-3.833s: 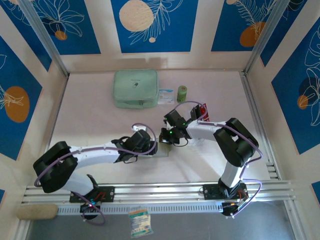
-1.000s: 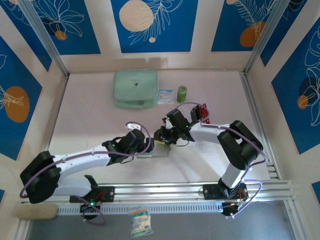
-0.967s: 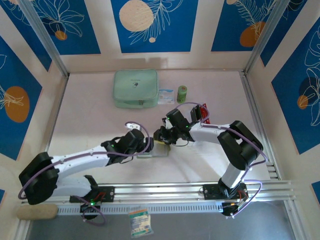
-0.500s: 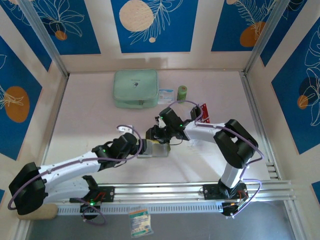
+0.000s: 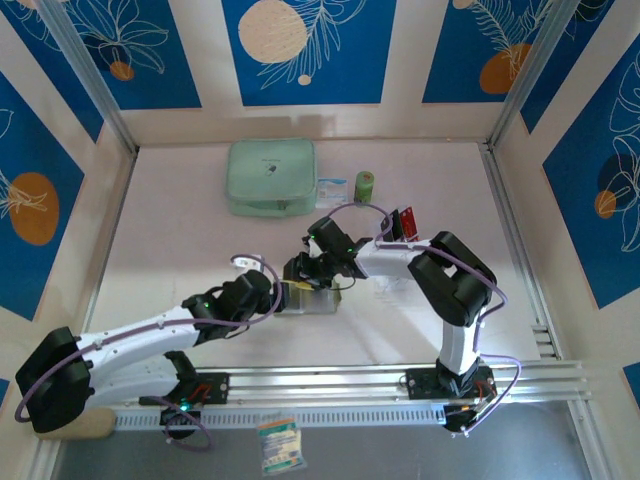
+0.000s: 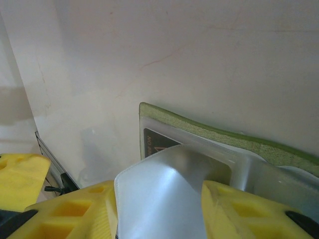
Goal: Put the credit cards into the card holder
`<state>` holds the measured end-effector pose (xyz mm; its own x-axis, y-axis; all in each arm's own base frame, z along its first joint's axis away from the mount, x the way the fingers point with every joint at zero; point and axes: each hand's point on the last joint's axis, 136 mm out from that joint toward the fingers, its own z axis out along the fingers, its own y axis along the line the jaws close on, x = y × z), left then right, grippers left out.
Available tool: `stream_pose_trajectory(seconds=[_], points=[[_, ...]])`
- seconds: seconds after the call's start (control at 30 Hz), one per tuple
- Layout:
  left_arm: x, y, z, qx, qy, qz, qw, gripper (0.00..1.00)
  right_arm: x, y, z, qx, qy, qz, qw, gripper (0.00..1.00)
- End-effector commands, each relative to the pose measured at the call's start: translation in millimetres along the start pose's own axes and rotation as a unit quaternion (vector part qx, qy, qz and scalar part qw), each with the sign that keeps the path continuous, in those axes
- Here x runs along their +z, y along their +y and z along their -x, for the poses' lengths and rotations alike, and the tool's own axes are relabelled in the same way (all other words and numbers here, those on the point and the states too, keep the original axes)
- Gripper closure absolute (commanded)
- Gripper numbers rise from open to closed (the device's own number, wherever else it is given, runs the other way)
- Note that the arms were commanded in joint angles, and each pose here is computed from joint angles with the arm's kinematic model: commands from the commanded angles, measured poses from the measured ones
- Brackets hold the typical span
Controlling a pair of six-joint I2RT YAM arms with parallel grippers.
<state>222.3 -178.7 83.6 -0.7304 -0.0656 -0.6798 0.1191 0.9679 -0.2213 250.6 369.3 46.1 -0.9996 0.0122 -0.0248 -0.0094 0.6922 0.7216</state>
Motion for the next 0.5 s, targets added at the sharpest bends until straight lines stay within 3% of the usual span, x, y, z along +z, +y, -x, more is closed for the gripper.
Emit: stream_pose_trajectory(seconds=[0.0,0.47], points=[[3,8,-5,-0.007,0.004,0.013,1.0,0.03,5,3,-2,0.009,0.011,0.005,1.0,0.53],[19,4,-16,0.007,0.029,0.016,0.999,0.03,5,5,-4,0.009,0.014,0.01,1.0,0.43]])
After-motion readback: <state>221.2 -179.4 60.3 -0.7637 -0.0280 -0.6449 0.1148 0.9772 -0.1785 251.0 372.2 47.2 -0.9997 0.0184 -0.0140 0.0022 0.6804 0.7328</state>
